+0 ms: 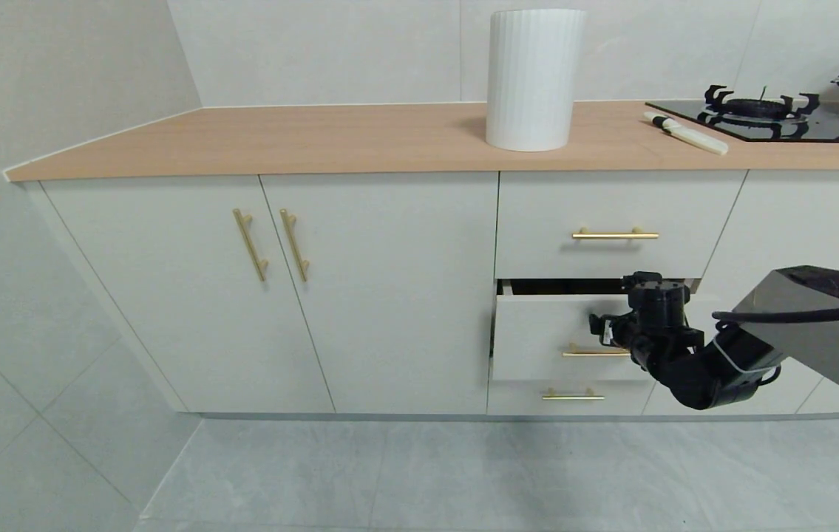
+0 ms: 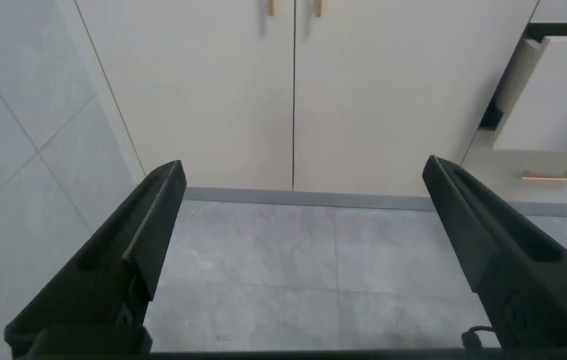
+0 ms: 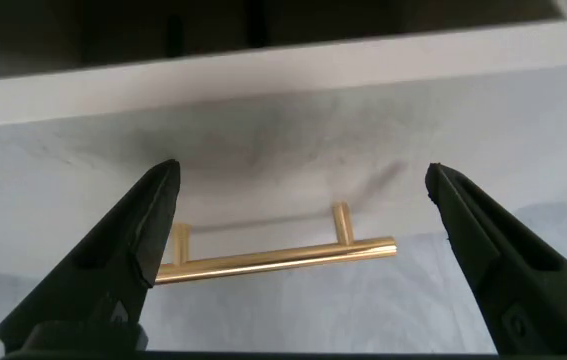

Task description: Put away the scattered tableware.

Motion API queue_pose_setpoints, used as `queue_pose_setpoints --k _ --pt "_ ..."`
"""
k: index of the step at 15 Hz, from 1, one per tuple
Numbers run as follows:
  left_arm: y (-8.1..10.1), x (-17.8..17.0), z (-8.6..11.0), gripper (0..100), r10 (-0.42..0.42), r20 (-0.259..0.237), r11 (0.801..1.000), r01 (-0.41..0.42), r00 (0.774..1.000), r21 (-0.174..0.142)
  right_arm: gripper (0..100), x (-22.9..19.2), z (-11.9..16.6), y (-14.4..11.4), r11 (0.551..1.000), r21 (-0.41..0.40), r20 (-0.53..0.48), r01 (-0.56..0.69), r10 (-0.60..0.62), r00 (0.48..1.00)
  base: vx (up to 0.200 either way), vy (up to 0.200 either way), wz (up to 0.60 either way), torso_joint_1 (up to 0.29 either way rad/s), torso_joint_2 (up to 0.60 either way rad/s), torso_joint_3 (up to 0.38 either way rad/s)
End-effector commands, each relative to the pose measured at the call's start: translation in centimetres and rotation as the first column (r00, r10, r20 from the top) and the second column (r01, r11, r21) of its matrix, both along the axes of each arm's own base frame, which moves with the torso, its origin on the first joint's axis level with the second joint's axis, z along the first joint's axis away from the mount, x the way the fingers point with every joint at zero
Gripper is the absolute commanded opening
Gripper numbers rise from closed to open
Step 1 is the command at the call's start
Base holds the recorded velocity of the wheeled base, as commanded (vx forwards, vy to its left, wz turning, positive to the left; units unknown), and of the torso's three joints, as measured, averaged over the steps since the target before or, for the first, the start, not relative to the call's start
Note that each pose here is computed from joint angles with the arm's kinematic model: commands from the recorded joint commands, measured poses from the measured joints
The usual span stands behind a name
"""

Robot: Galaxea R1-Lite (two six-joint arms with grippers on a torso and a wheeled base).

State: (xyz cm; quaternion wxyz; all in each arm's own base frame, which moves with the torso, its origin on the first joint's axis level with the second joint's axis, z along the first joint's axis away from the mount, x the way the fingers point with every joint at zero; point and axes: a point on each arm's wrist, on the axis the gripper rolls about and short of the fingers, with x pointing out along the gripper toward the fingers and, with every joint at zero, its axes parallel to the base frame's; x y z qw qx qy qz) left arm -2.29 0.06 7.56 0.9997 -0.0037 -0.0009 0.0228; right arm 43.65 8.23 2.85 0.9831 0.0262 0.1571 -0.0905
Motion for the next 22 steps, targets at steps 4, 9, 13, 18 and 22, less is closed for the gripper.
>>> queue_pose_setpoints --k 4,9,13,18,22 --pt "0.0 0.0 0.0 100 0.000 0.000 1.000 0.000 1.000 0.000 100 2.9 -2.0 -0.3 0.997 0.004 0.088 0.074 -0.074 0.993 0.000 0.000 0.00 0.000 0.00 0.000" --pt "0.0 0.0 0.0 100 0.000 0.000 1.000 0.000 1.000 0.000 100 4.2 -1.7 -0.7 0.991 0.016 0.158 0.129 -0.130 0.979 0.000 0.000 0.00 0.000 0.00 0.000" --pt "0.0 0.0 0.0 100 0.000 0.000 1.000 0.000 1.000 0.000 100 4.5 -1.4 -1.0 0.991 0.021 0.171 0.135 -0.137 0.976 0.000 0.000 0.00 0.000 0.00 0.000" --pt "0.0 0.0 0.0 100 0.000 0.000 1.000 0.000 1.000 0.000 100 4.5 -0.7 -1.1 0.990 0.035 0.198 0.140 -0.144 0.969 0.000 0.000 0.00 0.000 0.00 0.000" --pt "0.0 0.0 0.0 100 0.000 0.000 1.000 0.000 1.000 0.000 100 4.7 -0.7 -1.0 0.990 0.037 0.203 0.138 -0.143 0.969 0.000 0.000 0.00 0.000 0.00 0.000"
